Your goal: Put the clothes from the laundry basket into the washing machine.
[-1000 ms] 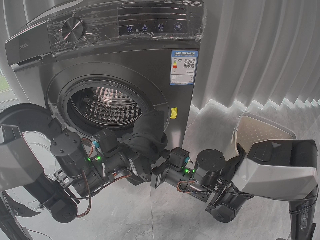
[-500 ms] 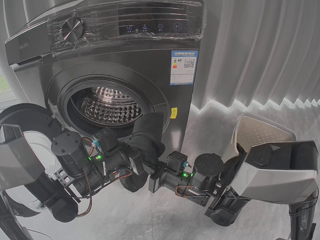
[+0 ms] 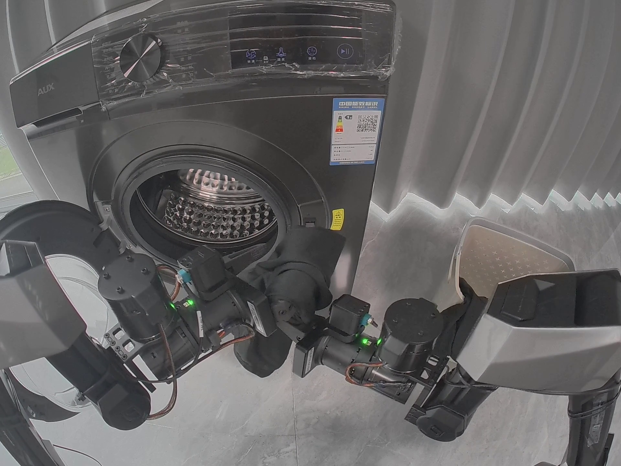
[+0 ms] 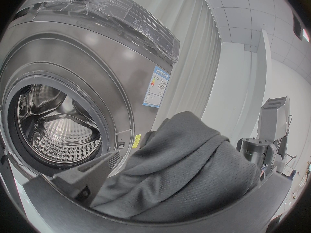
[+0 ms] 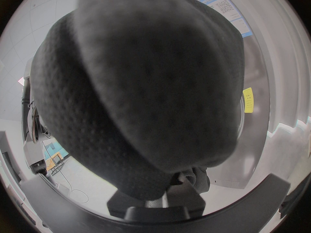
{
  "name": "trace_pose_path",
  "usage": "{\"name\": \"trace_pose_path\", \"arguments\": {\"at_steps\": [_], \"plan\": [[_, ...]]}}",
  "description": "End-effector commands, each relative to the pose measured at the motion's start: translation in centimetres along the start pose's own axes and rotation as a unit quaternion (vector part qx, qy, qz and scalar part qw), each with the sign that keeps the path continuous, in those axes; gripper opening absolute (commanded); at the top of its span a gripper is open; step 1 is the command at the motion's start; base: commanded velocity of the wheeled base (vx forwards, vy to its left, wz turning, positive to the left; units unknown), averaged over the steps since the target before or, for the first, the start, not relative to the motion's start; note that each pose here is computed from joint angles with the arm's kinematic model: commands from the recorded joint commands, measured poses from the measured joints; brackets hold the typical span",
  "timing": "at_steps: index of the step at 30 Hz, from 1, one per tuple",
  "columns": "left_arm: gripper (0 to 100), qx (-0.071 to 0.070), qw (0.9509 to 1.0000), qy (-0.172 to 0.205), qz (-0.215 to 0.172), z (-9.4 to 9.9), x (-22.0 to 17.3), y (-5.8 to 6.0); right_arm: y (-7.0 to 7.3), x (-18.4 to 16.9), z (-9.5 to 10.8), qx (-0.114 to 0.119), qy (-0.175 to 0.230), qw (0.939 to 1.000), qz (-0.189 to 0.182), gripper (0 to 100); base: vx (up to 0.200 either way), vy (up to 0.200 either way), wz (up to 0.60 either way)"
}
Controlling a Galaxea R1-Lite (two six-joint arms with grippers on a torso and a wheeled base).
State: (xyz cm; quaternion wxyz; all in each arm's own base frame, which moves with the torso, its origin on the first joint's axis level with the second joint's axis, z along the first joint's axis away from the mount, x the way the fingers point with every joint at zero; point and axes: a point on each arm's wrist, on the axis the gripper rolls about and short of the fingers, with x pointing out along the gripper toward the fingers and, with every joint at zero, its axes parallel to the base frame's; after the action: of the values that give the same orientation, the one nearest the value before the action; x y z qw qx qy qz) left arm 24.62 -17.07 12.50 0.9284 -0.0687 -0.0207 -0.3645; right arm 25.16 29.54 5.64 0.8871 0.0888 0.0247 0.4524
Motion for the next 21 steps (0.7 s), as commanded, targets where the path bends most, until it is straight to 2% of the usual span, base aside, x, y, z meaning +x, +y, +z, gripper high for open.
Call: {"name": "trace_pose_path", "arguments": {"at_steps": [1, 4, 7, 11, 15, 21], "plan": [[100, 0.001, 0.9998, -0.001, 0.022, 0.1, -0.2, 1.3, -0.2, -1.3, 1.4, 0.002, -0.006, 0.9998, -0.017, 0, 0.0, 0.0, 0.0], [100, 0.003, 0.9983, -0.014, 0.056, 0.8, -0.5, 3.7, -0.4, -2.4, 2.4, 0.005, -0.009, 0.9996, -0.025, 0, 0.0, 0.0, 0.0], [100, -0.005, 0.9975, -0.024, 0.067, 1.4, -0.9, 4.9, -0.3, -2.9, 3.2, 0.005, -0.015, 0.9995, -0.026, 0, 0.0, 0.0, 0.0], [100, -0.016, 0.999, -0.001, 0.041, 0.7, -1.7, 5.1, -0.6, -3.1, 3.5, 0.004, -0.018, 0.9994, -0.031, 0, 0.0, 0.0, 0.0], [100, -0.018, 0.9991, 0.011, 0.038, 0.2, -1.9, 5.1, -1.0, -3.1, 3.5, 0.004, -0.018, 0.9992, -0.036, 0, 0.0, 0.0, 0.0], [100, -0.022, 0.9993, 0.029, 0.011, -0.1, -3.0, 4.2, -1.7, -3.1, 3.4, 0.003, -0.019, 0.9988, -0.045, 0, 0.0, 0.0, 0.0]]}}
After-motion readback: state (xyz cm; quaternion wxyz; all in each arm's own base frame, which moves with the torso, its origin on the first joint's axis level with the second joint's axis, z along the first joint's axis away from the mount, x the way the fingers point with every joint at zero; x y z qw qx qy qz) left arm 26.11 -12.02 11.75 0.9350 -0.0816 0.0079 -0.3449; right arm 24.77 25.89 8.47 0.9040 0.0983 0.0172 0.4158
